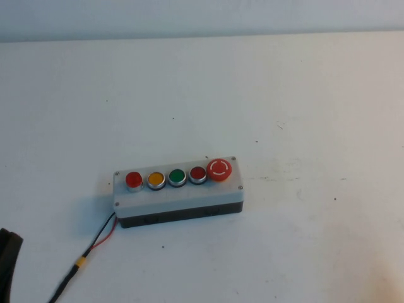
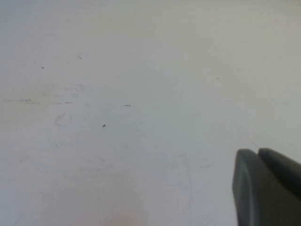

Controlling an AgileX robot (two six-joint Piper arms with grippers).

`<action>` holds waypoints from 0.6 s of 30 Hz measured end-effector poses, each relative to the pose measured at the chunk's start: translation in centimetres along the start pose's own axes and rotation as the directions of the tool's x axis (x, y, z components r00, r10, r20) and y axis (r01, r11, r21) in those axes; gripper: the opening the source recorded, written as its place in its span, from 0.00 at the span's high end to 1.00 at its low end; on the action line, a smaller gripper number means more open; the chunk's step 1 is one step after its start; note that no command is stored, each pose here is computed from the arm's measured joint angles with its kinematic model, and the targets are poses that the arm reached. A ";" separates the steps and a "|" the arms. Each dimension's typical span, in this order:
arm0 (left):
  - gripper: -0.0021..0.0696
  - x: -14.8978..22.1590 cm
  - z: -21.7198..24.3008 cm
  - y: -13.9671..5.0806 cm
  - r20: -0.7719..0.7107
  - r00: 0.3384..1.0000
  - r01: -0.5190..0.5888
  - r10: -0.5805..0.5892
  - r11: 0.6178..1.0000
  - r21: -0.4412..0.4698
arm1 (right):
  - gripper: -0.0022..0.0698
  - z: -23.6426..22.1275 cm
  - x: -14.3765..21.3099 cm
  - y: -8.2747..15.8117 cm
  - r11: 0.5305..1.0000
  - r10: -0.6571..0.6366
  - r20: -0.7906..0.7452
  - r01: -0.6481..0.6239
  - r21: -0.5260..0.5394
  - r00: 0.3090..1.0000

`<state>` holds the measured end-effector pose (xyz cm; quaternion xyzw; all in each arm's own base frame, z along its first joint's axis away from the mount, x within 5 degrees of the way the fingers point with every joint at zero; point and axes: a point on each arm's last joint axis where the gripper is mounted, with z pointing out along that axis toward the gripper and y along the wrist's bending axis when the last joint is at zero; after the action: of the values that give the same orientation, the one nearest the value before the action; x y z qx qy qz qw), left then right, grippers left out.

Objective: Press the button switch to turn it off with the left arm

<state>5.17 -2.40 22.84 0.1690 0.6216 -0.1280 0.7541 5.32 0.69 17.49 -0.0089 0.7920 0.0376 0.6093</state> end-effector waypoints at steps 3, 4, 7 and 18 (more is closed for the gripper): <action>0.97 1.0 0.0 -0.1 0.013 1.000 0.000 0.000 1.000 -0.001 | 0.99 0.0 0.0 0.0 1.000 0.000 0.000 0.000 0.000 1.000; 0.97 1.2 0.0 -0.1 0.001 1.000 0.012 -0.012 1.000 -0.001 | 0.99 0.0 0.0 0.0 1.000 0.000 0.000 0.000 0.000 1.000; 0.97 1.8 -0.1 -0.1 -0.061 0.998 0.000 0.000 1.000 -0.004 | 0.99 0.0 0.0 0.0 1.000 0.000 0.000 0.000 0.000 1.000; 0.97 5.5 -1.4 0.0 -0.453 0.889 0.028 -0.058 0.997 -0.073 | 0.99 0.0 0.0 0.0 1.000 0.000 0.000 0.000 0.000 1.000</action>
<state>4.98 -1.75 17.21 0.1561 0.7883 -0.0816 0.5896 5.32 0.69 17.49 -0.0089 0.7920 0.0376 0.6093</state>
